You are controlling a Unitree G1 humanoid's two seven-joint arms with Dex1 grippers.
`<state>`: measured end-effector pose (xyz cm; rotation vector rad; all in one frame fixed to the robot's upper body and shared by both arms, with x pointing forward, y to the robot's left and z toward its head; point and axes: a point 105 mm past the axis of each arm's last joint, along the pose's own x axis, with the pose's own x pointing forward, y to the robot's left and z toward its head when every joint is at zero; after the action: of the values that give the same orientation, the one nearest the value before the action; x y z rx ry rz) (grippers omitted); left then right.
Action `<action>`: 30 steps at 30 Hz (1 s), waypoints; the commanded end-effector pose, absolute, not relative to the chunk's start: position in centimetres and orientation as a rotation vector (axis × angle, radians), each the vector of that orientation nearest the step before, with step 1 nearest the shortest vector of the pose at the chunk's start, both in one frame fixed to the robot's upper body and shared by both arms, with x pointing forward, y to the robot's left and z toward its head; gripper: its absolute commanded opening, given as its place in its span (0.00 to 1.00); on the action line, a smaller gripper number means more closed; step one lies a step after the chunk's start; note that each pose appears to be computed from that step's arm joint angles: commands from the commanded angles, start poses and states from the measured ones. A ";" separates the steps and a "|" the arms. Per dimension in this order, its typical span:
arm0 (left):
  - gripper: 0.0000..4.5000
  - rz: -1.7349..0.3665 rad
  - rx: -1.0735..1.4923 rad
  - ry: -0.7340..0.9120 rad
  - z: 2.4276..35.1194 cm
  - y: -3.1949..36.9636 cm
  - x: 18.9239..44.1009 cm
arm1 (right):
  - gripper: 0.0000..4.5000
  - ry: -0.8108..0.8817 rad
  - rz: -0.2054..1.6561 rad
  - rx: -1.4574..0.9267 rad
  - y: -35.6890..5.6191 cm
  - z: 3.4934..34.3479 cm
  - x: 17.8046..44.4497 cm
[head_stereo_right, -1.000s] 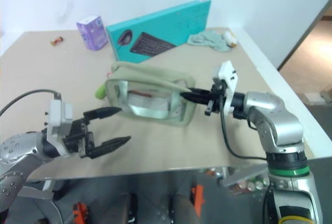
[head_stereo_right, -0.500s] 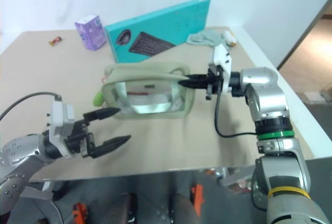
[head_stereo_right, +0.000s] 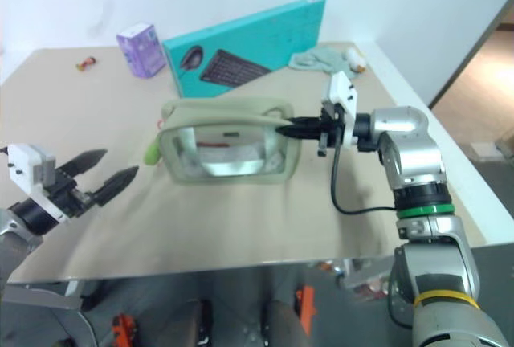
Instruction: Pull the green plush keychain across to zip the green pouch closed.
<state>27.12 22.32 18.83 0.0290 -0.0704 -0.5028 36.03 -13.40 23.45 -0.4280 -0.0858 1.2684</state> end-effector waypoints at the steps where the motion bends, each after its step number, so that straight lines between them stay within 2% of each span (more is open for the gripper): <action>1: 1.00 -0.538 0.042 -0.135 19.8 21.3 28.0 | 0.01 -0.147 1.262 -0.458 -13.2 24.9 35.9; 7: 1.00 -0.593 -0.004 -0.110 19.0 20.5 29.3 | 0.01 -0.151 1.254 -0.465 -13.2 25.0 35.9; 11: 0.75 -0.607 -0.004 -0.086 18.3 20.4 29.9 | 0.00 -0.153 1.247 -0.468 -13.2 25.0 35.8; 21: 0.01 -0.630 0.022 -0.105 18.2 20.3 30.8 | 0.00 -0.149 1.235 -0.478 -13.5 24.9 35.8; 30: 0.01 -0.606 0.045 -0.181 19.8 20.7 31.1 | 0.00 -0.141 1.228 -0.483 -13.7 24.8 35.9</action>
<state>31.19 20.60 17.52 0.0381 -0.0887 -0.6121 36.18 -13.36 23.50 -0.4498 -0.0896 1.2447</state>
